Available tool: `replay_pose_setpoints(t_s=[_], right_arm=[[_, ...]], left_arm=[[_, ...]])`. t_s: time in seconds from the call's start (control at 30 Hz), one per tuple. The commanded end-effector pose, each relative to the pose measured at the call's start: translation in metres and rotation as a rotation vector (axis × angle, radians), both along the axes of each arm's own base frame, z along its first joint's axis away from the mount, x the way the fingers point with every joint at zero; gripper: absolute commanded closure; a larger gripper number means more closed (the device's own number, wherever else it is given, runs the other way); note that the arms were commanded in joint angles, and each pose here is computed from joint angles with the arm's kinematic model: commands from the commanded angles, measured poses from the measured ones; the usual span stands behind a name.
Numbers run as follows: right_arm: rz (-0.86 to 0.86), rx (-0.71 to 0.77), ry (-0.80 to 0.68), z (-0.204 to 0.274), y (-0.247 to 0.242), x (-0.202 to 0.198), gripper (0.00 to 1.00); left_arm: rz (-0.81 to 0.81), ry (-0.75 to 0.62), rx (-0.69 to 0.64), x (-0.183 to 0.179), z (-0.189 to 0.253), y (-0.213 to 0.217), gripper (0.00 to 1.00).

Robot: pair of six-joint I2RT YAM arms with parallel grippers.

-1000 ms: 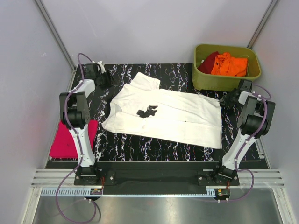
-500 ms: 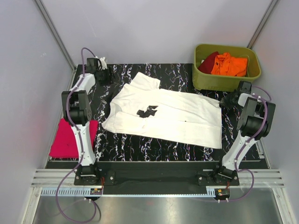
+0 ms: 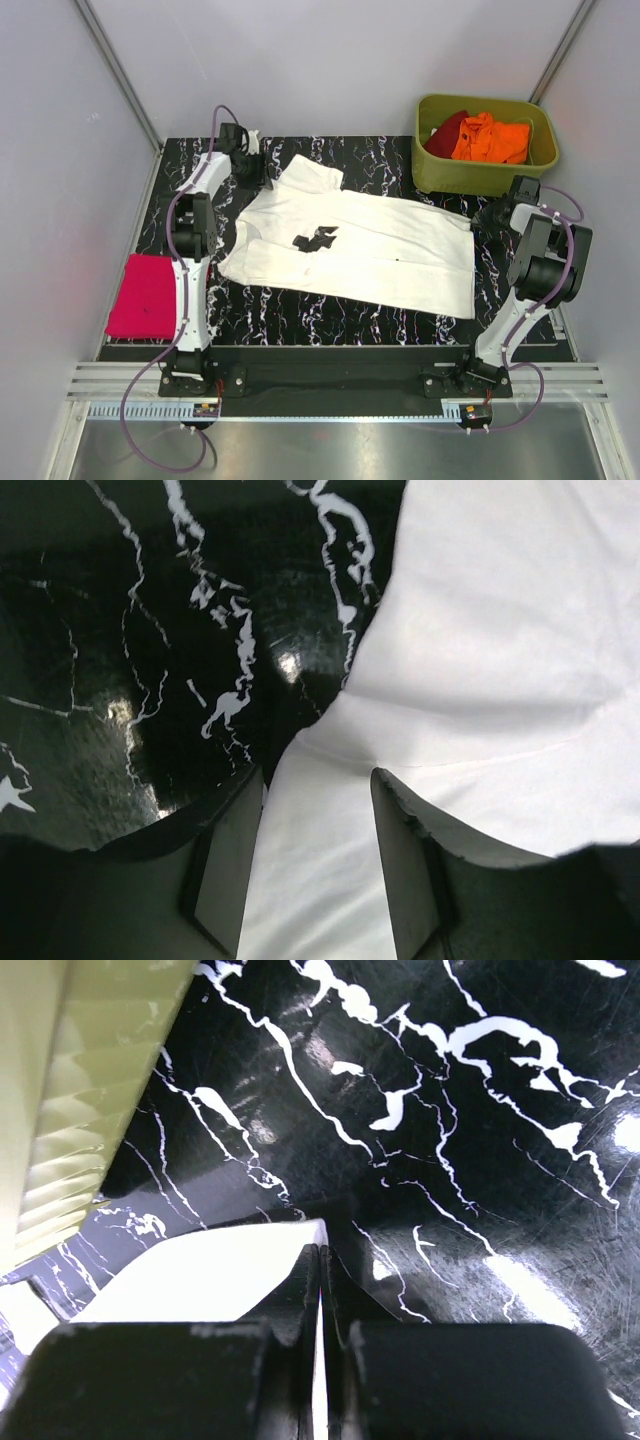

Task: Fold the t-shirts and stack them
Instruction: Fold the tshirt

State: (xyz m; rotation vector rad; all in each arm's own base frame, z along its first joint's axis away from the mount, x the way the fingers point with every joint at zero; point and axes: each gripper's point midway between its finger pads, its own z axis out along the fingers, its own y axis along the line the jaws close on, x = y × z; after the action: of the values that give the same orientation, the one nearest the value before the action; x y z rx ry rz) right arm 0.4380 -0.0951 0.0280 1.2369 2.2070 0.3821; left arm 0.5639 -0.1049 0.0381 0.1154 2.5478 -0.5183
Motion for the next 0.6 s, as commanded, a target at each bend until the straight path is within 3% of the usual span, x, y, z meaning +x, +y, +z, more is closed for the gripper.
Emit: replay_pose_setpoints(t_s=[0.0,0.07,0.3,0.5,0.57], right_arm=[[0.002,-0.021,-0.102,0.034,0.0,0.012,0.98],[0.005,-0.016,-0.11,0.036,0.002,0.013,0.99],[0.007,-0.006,-0.113,0.037,0.003,0.013,0.98],[0.014,0.003,-0.112,0.036,0.006,0.012,0.99],[0.015,0.005,-0.114,0.037,0.007,0.012,0.99]], left_arm=[[0.092,0.057,0.026,-0.002,-0.002,0.018,0.49],[0.148,0.116,0.061,-0.01,-0.015,0.026,0.53],[0.162,0.114,0.036,-0.013,-0.018,0.023,0.52],[0.184,0.023,-0.059,0.004,0.002,0.012,0.46],[0.189,-0.025,-0.149,0.015,0.012,0.006,0.44]])
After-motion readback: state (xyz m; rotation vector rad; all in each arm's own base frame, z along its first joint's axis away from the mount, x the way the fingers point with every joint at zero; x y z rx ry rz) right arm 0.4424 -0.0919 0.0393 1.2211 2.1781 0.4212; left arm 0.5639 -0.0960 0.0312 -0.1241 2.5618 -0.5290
